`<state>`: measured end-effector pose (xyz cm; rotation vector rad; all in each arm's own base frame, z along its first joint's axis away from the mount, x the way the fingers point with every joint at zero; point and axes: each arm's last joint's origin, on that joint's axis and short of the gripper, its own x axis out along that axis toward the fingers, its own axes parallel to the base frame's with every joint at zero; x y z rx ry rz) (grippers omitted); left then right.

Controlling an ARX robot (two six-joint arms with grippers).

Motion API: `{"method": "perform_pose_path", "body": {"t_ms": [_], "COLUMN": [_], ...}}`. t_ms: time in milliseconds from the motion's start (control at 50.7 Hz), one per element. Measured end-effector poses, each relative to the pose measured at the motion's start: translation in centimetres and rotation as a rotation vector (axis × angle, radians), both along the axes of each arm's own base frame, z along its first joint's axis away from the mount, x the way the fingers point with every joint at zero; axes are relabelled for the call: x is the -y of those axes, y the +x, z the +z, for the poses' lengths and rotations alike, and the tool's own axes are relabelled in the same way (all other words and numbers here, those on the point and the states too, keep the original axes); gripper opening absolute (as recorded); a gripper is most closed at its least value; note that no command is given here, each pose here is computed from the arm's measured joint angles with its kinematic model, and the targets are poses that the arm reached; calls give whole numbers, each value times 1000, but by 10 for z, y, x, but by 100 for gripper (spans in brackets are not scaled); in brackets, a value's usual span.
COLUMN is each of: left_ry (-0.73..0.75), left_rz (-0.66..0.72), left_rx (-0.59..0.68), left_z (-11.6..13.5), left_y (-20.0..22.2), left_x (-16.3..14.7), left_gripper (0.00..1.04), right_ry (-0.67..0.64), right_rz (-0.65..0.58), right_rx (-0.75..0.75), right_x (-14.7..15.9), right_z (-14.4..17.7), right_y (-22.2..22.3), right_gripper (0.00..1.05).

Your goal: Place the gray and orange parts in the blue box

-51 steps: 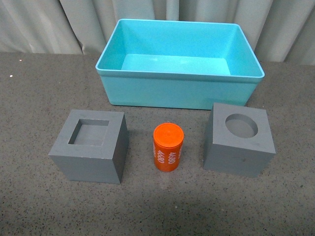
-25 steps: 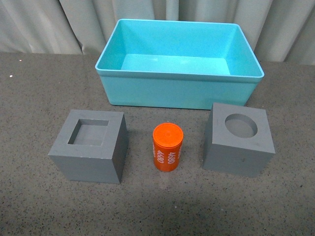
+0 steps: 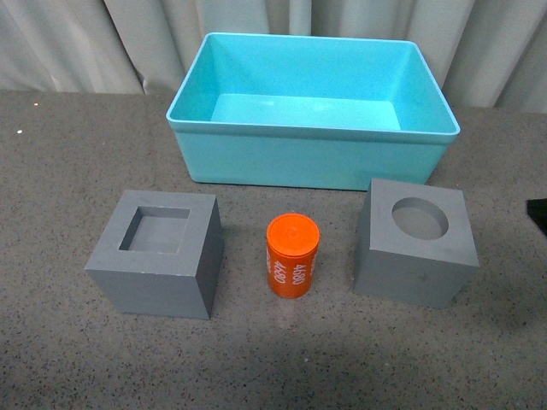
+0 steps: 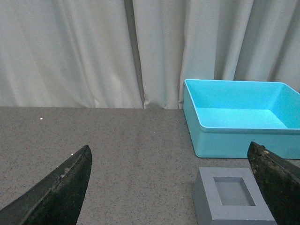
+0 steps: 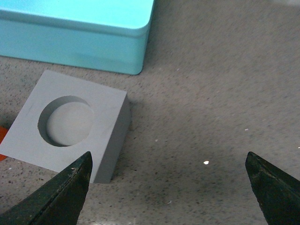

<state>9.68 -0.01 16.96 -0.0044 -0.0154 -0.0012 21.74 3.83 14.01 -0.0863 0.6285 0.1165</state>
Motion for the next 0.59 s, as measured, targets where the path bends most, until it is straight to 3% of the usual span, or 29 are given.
{"method": "perform_pose_path", "body": {"t_ms": [493, 591], "left_ry": [0, 0], "left_rz": [0, 0], "left_rx": [0, 0], "left_z": [0, 0], "left_y": [0, 0], "left_x": [0, 0], "left_gripper": [98, 98], "right_ry": [97, 109], "right_rz": [-74, -89], "right_rx": [-287, -289], "right_x": [-43, -44], "right_z": [-44, -46], "right_y": [63, 68], "right_gripper": [95, 76]}}
